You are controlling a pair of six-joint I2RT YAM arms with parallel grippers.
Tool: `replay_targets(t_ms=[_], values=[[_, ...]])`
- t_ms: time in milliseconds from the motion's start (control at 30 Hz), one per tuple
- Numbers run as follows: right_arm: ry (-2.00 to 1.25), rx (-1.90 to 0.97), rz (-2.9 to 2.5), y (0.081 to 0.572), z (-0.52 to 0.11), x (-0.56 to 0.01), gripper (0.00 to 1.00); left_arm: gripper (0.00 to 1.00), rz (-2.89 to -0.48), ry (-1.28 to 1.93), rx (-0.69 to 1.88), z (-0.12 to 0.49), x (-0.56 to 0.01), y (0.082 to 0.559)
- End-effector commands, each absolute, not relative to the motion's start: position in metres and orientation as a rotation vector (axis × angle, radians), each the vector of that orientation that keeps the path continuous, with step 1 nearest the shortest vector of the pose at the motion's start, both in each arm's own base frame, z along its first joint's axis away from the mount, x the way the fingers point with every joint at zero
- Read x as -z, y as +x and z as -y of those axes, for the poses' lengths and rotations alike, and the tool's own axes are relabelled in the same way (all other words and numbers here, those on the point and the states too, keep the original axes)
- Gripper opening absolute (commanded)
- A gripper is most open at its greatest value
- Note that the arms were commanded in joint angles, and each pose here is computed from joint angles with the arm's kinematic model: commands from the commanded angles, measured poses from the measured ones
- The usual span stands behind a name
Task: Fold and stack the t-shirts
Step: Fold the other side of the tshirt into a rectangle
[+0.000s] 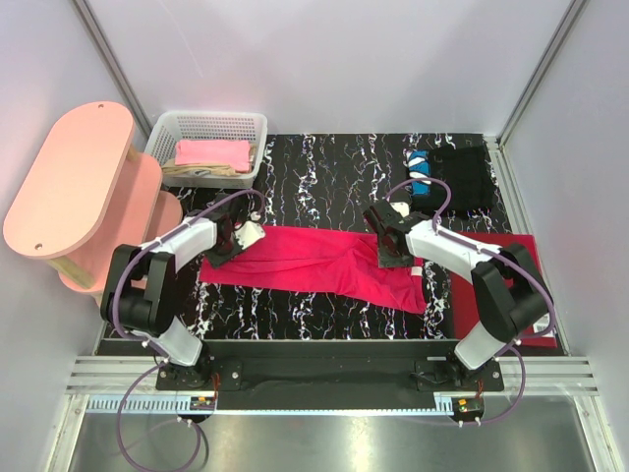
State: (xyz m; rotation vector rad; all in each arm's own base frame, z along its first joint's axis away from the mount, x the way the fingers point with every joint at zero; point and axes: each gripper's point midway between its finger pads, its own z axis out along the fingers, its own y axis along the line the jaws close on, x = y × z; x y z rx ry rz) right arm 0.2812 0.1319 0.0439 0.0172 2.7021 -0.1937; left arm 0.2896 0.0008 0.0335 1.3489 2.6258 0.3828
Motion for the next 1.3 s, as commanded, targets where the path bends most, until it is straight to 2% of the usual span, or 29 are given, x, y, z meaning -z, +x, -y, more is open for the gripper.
replay_targets(t_ms=[0, 33, 67, 167, 200, 633, 767, 867, 1267], values=[[0.042, 0.189, -2.691, 0.288, -0.130, -0.039, 0.44, 0.26, -2.561, 1.325, -0.422, 0.000, -0.045, 0.315], [0.040, 0.190, -2.699, 0.287, -0.130, -0.037, 0.43, 0.22, -2.560, 1.331, -0.429, 0.000, -0.044, 0.316], [0.046, 0.187, -2.697, 0.288, -0.129, -0.036, 0.43, 0.14, -2.561, 1.336, -0.434, -0.001, -0.044, 0.317], [0.047, 0.192, -2.702, 0.289, -0.127, -0.032, 0.41, 0.01, -2.561, 1.344, -0.441, -0.003, -0.043, 0.319], [0.051, 0.192, -2.704, 0.289, -0.127, -0.032, 0.41, 0.00, -2.556, 1.342, -0.444, -0.004, -0.043, 0.321], [0.114, 0.189, -2.678, 0.308, -0.114, -0.041, 0.34, 0.00, -2.579, 1.322, -0.441, -0.014, -0.034, 0.328], [0.142, 0.202, -2.679, 0.316, -0.108, -0.038, 0.31, 0.00, -2.573, 1.312, -0.454, -0.015, -0.038, 0.336], [0.177, 0.212, -2.682, 0.324, -0.101, -0.034, 0.24, 0.00, -2.561, 1.303, -0.475, -0.016, -0.044, 0.345], [0.300, 0.221, -2.624, 0.360, -0.075, -0.053, 0.18, 0.00, -2.589, 1.296, -0.491, -0.030, -0.040, 0.342]])
